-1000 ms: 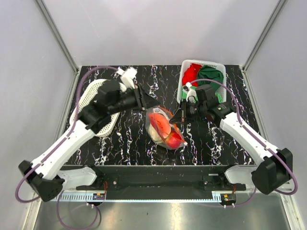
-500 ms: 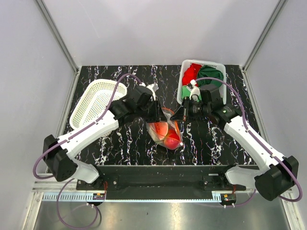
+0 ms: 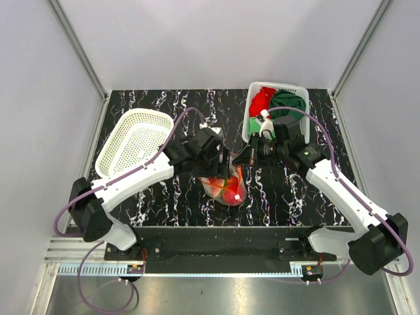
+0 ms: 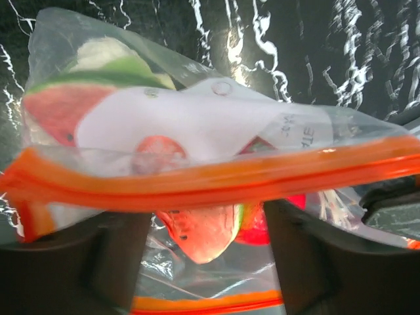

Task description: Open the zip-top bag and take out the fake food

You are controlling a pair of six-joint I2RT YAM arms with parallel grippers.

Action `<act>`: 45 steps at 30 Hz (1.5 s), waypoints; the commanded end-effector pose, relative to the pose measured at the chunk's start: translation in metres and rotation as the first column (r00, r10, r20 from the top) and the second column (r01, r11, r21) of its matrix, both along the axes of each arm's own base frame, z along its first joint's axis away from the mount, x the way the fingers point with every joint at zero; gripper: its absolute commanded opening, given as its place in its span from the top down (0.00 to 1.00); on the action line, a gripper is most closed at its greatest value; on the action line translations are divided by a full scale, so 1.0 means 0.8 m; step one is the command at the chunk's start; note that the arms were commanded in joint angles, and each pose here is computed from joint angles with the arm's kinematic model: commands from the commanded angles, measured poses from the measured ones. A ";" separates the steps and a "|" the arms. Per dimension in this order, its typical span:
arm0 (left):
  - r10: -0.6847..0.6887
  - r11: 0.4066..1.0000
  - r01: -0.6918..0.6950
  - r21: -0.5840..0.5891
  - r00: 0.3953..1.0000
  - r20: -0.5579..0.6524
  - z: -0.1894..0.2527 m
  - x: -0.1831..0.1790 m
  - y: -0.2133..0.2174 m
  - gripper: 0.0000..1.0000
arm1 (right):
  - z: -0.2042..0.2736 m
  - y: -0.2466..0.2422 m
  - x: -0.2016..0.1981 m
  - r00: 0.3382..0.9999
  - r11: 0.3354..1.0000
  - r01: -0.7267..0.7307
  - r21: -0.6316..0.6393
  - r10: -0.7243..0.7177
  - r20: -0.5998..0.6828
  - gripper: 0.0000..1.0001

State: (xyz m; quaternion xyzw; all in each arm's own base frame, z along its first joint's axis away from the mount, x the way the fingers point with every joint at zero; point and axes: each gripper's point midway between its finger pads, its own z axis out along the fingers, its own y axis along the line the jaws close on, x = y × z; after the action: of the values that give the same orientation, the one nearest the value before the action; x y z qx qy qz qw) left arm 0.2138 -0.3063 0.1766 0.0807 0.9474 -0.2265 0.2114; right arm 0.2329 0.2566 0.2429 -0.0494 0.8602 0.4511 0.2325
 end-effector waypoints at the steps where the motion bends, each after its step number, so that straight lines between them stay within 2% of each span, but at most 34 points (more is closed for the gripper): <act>1: 0.002 0.998 -0.006 0.065 0.998 0.059 0.004 0.006 0.005 0.20 | 0.015 0.005 0.000 0.999 0.999 -0.004 0.042 0.002 0.042 1.00; 10: 0.048 0.986 -0.061 0.155 0.996 0.081 -0.022 0.024 0.010 0.18 | 0.008 0.000 -0.009 1.000 0.999 -0.002 0.040 0.001 0.030 1.00; 16: 0.056 0.977 -0.074 0.201 0.994 0.097 -0.037 0.034 0.012 0.20 | 0.001 -0.002 -0.013 1.000 0.999 -0.003 0.033 0.002 0.026 1.00; 19: 0.041 0.979 -0.062 0.192 0.993 0.110 -0.036 0.038 0.007 0.28 | 0.001 -0.003 -0.014 1.000 0.999 -0.004 0.033 0.004 0.030 1.00; 20: 0.035 0.982 -0.056 0.181 0.993 0.112 -0.032 0.039 0.004 0.40 | 0.002 -0.003 -0.015 0.999 0.999 -0.006 0.032 0.005 0.034 1.00; 23: 0.014 0.989 -0.032 0.144 0.992 0.125 -0.019 0.038 -0.002 0.66 | 0.002 -0.005 -0.015 0.999 1.000 -0.003 0.023 0.002 0.044 1.00; 30: -0.057 0.998 0.053 0.034 0.992 0.114 0.020 0.022 -0.021 0.91 | -0.006 -0.012 -0.016 0.997 1.000 -0.012 -0.013 0.013 0.075 1.00; 35: -0.072 0.993 0.080 -0.087 0.994 0.087 0.057 0.016 -0.040 0.98 | -0.016 -0.016 -0.027 0.996 0.999 -0.043 -0.025 0.045 0.082 1.00; 41: 0.031 0.976 -0.022 -0.218 0.999 0.037 0.097 0.035 -0.046 1.00 | -0.032 -0.023 -0.048 0.996 0.998 -0.060 -0.022 0.061 0.058 1.00; 45: 0.127 0.939 -0.150 -0.310 0.988 -0.093 0.105 0.038 -0.046 1.00 | -0.032 -0.027 -0.047 0.997 0.999 -0.037 -0.033 0.039 0.071 1.00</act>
State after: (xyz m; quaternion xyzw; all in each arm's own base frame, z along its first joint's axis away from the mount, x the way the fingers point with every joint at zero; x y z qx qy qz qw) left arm 0.2333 -0.3341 0.2051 0.0499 0.9420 -0.2685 0.1954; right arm 0.2010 0.2370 0.2121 -0.0722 0.8621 0.4399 0.2409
